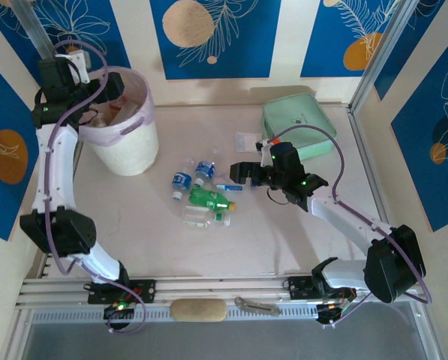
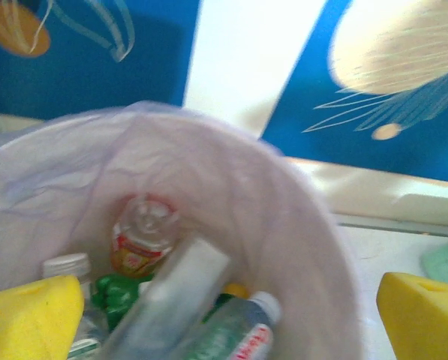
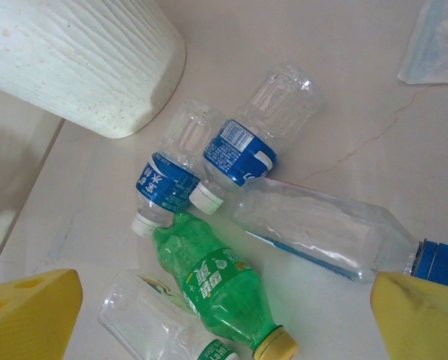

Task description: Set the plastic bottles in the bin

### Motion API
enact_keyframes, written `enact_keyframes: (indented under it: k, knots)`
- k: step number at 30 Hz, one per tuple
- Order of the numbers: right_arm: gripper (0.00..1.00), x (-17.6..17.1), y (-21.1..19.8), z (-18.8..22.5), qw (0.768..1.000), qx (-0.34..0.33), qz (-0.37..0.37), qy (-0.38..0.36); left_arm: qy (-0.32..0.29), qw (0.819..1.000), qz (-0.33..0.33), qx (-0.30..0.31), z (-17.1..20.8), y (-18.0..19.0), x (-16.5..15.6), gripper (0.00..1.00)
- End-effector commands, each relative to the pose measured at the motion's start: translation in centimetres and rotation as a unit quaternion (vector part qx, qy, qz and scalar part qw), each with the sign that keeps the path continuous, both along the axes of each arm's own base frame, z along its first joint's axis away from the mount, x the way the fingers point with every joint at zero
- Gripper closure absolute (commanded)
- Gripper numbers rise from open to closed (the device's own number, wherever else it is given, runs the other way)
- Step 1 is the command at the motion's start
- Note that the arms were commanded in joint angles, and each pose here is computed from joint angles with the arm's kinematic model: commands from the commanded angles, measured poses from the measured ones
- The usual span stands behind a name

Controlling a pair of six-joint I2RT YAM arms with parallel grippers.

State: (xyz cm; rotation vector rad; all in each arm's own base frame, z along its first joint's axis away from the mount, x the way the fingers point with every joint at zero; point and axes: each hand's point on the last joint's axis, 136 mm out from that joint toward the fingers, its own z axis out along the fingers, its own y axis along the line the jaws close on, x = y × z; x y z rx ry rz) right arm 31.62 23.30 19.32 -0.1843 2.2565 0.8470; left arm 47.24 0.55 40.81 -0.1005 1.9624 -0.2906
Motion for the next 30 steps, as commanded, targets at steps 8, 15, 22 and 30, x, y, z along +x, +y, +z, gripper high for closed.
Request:
enact_keyframes:
  k: [8, 15, 22, 30]
  knots:
    - [0.01, 0.0, 0.9, -1.0, 0.998, -0.034, 0.037, 0.024, -0.036, 0.992, -0.117, -0.037, -1.6, -12.3, -4.7, 0.00]
    - [0.01, -0.3, 1.6, -2.4, 0.992, -0.075, 0.076, 0.062, 0.011, 0.984, -0.143, -0.105, -9.2, -17.1, -7.1, 0.00]
    - [0.00, -1.6, 4.9, -4.0, 0.977, -0.114, 0.165, 0.072, 0.098, 0.976, -0.129, -0.145, -17.6, -18.9, -9.4, 0.00]
    - [0.10, -2.3, 7.6, -6.4, 0.951, -0.171, 0.245, 0.079, 0.168, 0.968, -0.101, -0.159, -24.6, -18.0, -11.8, 0.00]
